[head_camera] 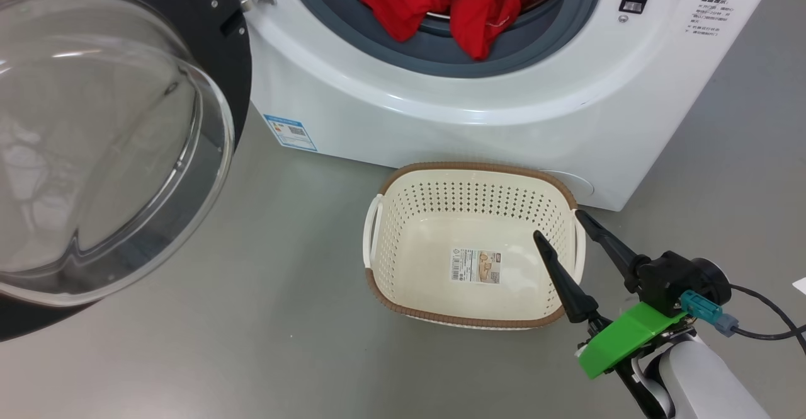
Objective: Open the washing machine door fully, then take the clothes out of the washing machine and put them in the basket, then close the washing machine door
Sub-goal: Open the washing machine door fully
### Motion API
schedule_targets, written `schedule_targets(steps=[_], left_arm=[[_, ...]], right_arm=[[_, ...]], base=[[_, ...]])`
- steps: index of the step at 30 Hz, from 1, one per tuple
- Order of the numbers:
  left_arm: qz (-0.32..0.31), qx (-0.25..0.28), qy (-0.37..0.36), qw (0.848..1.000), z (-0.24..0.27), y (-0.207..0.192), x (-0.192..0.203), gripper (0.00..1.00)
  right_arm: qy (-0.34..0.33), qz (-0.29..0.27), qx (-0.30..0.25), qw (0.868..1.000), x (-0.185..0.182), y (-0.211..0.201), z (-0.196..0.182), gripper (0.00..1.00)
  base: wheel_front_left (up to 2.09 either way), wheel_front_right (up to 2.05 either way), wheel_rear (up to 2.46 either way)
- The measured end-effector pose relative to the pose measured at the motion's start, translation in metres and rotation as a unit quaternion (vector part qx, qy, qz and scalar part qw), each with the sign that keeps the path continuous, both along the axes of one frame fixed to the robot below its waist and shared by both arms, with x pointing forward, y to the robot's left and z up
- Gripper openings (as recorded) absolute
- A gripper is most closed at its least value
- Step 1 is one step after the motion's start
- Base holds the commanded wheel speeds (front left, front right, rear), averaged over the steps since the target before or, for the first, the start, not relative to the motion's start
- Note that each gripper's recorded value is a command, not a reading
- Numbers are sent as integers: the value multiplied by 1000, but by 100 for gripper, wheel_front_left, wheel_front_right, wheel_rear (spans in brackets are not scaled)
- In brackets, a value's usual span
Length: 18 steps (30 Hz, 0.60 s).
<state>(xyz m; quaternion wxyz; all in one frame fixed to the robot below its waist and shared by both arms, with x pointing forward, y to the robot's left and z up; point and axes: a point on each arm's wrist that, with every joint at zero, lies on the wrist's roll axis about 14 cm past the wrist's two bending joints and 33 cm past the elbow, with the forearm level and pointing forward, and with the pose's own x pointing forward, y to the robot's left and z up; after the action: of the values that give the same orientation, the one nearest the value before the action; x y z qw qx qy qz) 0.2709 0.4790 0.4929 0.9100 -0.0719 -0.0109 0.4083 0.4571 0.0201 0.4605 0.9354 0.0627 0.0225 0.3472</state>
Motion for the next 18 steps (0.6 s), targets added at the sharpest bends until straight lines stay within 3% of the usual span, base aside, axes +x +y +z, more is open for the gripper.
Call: schedule_targets(steps=[18], left_arm=[[4,-4,-5,1000,2,2,-4,0]], right_arm=[[-15,3,0,1000,-2,2,12,100]], base=[[0,0,0]])
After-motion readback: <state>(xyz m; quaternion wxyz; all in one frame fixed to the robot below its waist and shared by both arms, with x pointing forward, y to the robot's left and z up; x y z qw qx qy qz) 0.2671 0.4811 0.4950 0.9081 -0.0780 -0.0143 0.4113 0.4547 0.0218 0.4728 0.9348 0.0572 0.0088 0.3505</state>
